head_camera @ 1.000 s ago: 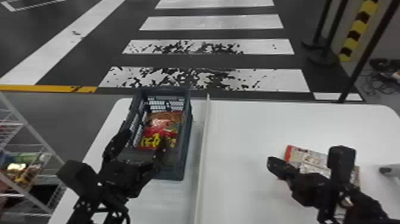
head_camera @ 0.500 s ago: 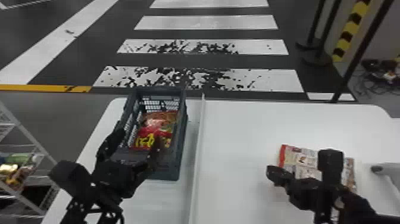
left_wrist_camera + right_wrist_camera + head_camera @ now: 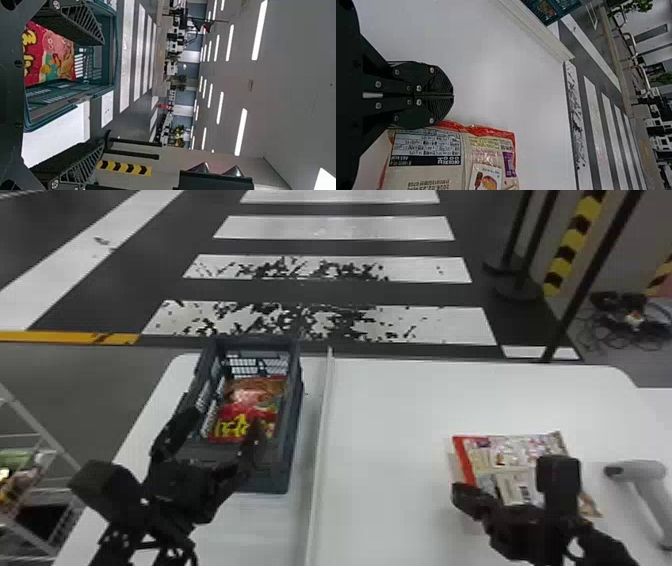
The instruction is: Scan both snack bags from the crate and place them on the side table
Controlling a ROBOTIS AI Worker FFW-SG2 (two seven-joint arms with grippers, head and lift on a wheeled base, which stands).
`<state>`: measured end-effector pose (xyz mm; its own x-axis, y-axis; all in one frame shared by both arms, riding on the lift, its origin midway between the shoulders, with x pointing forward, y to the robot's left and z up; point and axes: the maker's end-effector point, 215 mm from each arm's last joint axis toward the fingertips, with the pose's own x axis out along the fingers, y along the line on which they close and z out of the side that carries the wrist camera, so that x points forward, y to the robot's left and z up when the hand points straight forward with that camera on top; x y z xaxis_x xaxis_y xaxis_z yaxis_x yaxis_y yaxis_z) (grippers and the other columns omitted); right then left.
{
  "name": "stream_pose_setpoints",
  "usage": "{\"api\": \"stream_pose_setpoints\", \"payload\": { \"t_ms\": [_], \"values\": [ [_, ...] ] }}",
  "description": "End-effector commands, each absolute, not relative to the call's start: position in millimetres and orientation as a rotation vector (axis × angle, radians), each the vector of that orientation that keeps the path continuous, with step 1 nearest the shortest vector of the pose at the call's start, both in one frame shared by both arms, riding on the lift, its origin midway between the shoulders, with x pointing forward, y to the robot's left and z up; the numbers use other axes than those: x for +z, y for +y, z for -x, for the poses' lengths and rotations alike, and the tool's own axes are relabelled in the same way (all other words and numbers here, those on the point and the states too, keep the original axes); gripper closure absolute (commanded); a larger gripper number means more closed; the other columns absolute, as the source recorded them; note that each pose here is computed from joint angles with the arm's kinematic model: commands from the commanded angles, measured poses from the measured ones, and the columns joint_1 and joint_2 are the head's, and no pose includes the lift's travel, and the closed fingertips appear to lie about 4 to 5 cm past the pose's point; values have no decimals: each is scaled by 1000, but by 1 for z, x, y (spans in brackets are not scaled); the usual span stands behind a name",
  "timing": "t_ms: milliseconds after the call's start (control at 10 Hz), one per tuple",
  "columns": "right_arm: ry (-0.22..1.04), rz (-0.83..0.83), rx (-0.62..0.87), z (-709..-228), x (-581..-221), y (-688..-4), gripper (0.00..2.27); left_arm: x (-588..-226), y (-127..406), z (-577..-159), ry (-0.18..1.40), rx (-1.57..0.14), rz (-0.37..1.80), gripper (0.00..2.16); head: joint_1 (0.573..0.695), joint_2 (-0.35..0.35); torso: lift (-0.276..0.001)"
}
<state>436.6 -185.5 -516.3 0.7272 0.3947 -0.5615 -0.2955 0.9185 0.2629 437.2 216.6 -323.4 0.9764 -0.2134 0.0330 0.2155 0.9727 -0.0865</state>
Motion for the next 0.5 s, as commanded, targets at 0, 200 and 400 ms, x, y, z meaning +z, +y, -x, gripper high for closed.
{"api": "stream_pose_setpoints", "payload": {
  "t_ms": [0,200,400],
  "values": [
    [652,-142,364,-428,-510,-194,2243,-325,214,-438,-21,-218,93,90,695,43,-98],
    [652,-114,334,-421,-506,-210,2243,-326,212,-438,-21,-222,94,90,695,21,-98],
    [662,-110,302,-416,-509,-228,2243,-327,212,-438,-18,-223,94,90,695,3,-98]
  ]
}}
